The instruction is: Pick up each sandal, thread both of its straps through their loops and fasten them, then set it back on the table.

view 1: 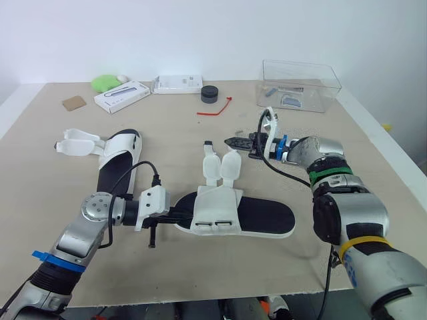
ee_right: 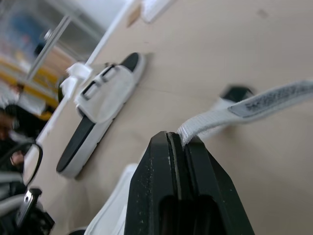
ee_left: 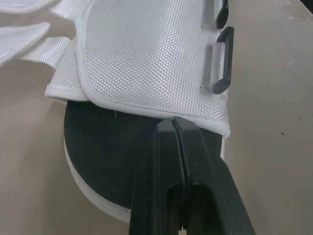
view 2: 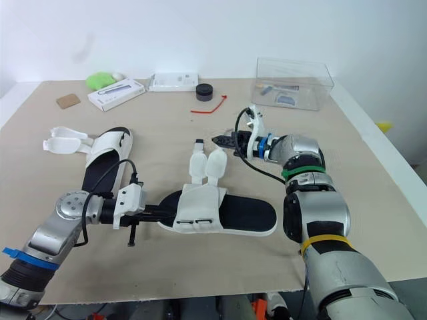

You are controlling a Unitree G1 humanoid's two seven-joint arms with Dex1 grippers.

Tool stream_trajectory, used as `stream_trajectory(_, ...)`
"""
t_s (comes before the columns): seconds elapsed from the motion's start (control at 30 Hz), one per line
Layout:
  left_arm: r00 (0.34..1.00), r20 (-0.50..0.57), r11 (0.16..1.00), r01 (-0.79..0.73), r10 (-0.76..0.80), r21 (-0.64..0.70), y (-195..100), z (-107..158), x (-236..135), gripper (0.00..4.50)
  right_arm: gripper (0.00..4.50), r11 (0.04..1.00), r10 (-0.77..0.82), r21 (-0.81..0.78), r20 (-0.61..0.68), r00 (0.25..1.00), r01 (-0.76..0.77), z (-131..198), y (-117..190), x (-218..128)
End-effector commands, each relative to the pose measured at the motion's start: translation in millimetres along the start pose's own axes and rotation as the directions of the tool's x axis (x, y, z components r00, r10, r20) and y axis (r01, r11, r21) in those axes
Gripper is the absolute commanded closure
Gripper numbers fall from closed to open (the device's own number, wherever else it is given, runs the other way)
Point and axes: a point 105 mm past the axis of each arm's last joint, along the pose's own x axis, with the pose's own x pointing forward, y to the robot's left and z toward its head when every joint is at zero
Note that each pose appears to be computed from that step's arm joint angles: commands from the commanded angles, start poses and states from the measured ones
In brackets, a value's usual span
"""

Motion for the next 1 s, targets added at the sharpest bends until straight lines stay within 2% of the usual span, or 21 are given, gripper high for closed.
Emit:
stream_trajectory(0.03,1.000,0.003,1.000,0.001,-0.001,0.019,-2,2,1,4.50,4.49,0.949,0.093,-0.304,0.034,0.995,-0.078,24,25,-4)
stream_trajectory(0.13,1.000,0.004,1.000,-0.003,0.003,0.016,-3,1,1,4.50,4.49,0.823,0.143,-0.563,0.073,0.987,-0.077,31,48,-10)
stream_trajectory(0.2,1.000,0.004,1.000,-0.006,0.006,0.014,-3,1,0,4.50,4.49,0.642,0.162,-0.765,0.072,0.984,-0.050,25,63,-13)
stream_trajectory(0.27,1.000,0.004,1.000,-0.005,0.005,0.013,-3,2,0,4.50,4.49,0.318,0.175,-0.948,0.028,0.984,-0.030,9,78,-16)
stream_trajectory(0.33,1.000,0.005,1.000,-0.004,0.004,0.012,-4,2,1,4.50,4.49,-0.008,0.216,-0.999,-0.037,0.976,-0.036,-12,94,-21)
stream_trajectory(0.37,1.000,0.005,1.000,-0.003,0.003,0.011,-4,3,1,4.50,4.49,-0.160,0.235,-0.987,-0.072,0.969,-0.035,-21,100,-24)
stream_trajectory(0.4,1.000,0.005,1.000,-0.003,0.003,0.010,-4,3,1,4.50,4.49,-0.255,0.248,-0.966,-0.099,0.964,-0.033,-29,103,-26)
stream_trajectory(0.43,1.000,0.005,1.000,-0.003,0.003,0.010,-3,3,1,4.50,4.49,-0.411,0.240,-0.910,-0.167,0.956,-0.055,-42,104,-30)
stream_trajectory(0.47,1.000,0.005,1.000,-0.003,0.003,0.010,-3,3,1,4.50,4.49,-0.529,0.233,-0.846,-0.229,0.945,-0.075,-53,104,-34)
stream_trajectory(0.5,1.000,0.006,1.000,-0.003,0.003,0.010,-2,3,1,4.50,4.49,-0.595,0.228,-0.799,-0.271,0.935,-0.086,-60,103,-37)
stream_trajectory(0.67,1.000,0.022,1.000,-0.010,0.010,-0.002,2,6,3,4.50,4.49,-0.742,0.223,-0.664,-0.371,0.902,-0.090,-73,102,-40)
stream_trajectory(0.77,1.000,0.028,1.000,-0.011,0.011,-0.009,4,7,4,4.50,4.49,-0.737,0.225,-0.668,-0.386,0.895,-0.103,-75,101,-39)
stream_trajectory(0.93,1.000,0.023,1.000,-0.006,0.006,-0.013,4,5,5,4.50,2.68,-0.705,0.244,-0.703,-0.367,0.898,-0.095,-69,101,-44)
stream_trajectory(0.97,1.000,0.022,1.000,-0.005,0.005,-0.014,4,4,6,4.50,1.92,-0.694,0.244,-0.713,-0.359,0.901,-0.096,-67,101,-48)
stream_trajectory(1.0,1.000,0.021,1.000,-0.004,0.004,-0.015,4,4,6,4.50,1.71,-0.687,0.240,-0.719,-0.354,0.904,-0.099,-64,101,-51)
